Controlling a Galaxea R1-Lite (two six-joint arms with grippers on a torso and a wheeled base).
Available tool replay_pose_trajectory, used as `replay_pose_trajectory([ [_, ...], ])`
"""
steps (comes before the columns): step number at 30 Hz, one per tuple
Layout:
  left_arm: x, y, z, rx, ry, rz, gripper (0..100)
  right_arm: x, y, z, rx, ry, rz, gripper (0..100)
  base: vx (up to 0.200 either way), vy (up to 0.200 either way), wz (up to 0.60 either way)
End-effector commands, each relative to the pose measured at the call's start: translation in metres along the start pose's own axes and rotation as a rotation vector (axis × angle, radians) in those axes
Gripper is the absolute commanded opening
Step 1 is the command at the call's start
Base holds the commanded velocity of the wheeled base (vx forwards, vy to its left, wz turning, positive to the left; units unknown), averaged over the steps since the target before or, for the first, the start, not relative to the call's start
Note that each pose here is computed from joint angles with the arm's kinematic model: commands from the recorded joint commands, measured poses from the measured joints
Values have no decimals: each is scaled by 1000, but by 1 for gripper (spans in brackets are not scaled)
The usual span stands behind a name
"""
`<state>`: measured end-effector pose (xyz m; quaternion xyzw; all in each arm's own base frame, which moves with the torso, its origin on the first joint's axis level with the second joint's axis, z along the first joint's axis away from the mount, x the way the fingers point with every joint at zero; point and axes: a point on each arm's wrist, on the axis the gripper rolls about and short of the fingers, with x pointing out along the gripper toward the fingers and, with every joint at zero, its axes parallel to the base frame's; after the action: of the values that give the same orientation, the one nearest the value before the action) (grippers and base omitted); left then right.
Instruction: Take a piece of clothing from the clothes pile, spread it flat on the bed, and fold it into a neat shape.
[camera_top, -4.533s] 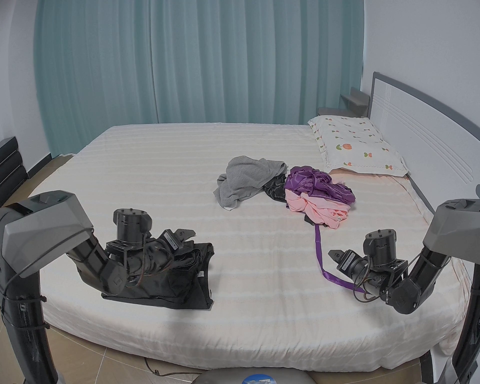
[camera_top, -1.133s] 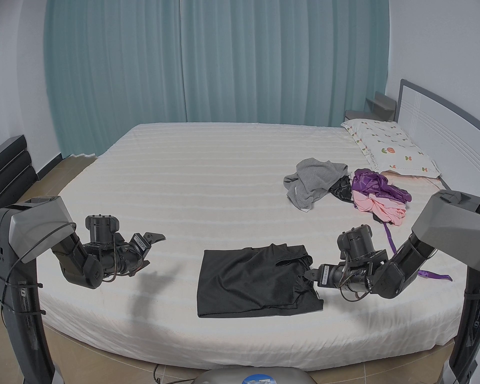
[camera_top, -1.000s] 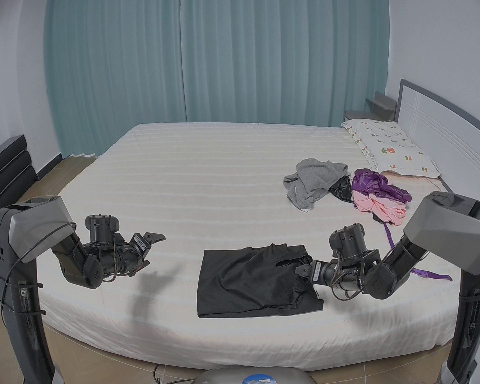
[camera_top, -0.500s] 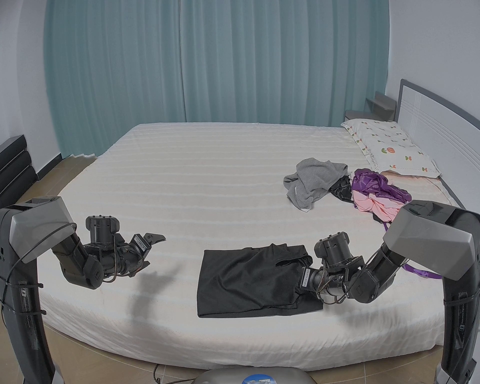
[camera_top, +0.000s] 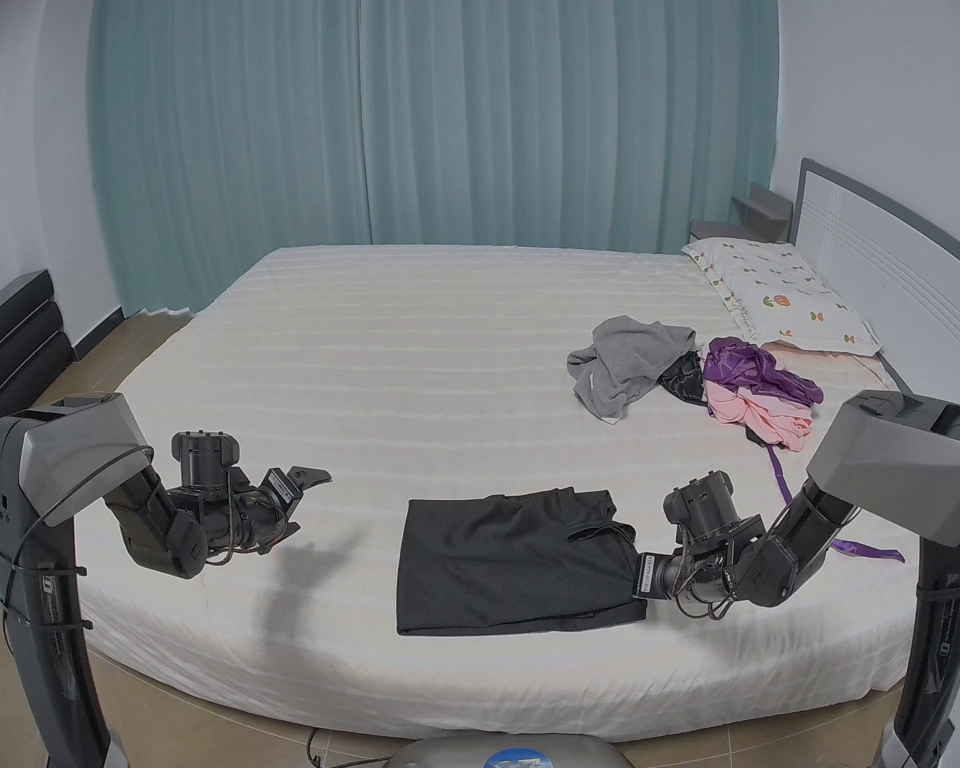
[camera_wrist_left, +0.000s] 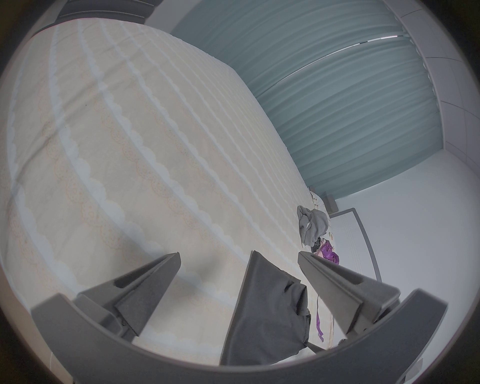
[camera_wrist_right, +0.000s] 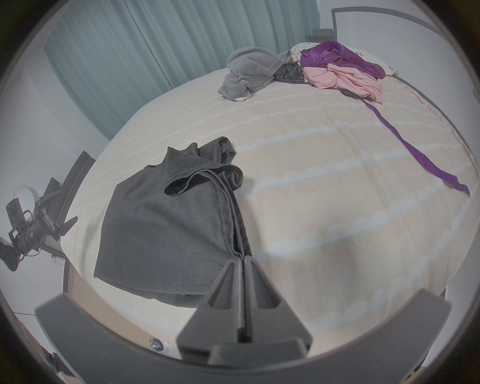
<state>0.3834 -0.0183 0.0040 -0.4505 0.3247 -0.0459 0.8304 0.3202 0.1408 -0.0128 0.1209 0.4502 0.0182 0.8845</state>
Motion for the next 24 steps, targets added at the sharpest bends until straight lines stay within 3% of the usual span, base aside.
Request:
replay_pose_trajectory([
  [1,0,0,0,-2,0,0,100,-3,-3,0,-1,3,-4,0,0,0,0],
  [5,0,0,0,-2,0,0,100,-1,-2,0,-11,1,-1,0,0,0,0],
  [6,0,0,0,0,0,0,100,-2,-2,2,-7,-6,2,100,0,0,0],
  [10,0,0,0,-2,0,0,100,-7,4,11,11,-46,33,100,0,0,0],
  [11,0,0,0,-3,-2,0,100,-14,14,24,34,-105,97,100,0,0,0],
  [15,0,0,0,-3,-4,2,100,-19,43,37,128,-153,194,100,0,0,0],
  [24,-1,2,-1,0,-9,11,100,13,70,29,151,-115,225,100,0,0,0],
])
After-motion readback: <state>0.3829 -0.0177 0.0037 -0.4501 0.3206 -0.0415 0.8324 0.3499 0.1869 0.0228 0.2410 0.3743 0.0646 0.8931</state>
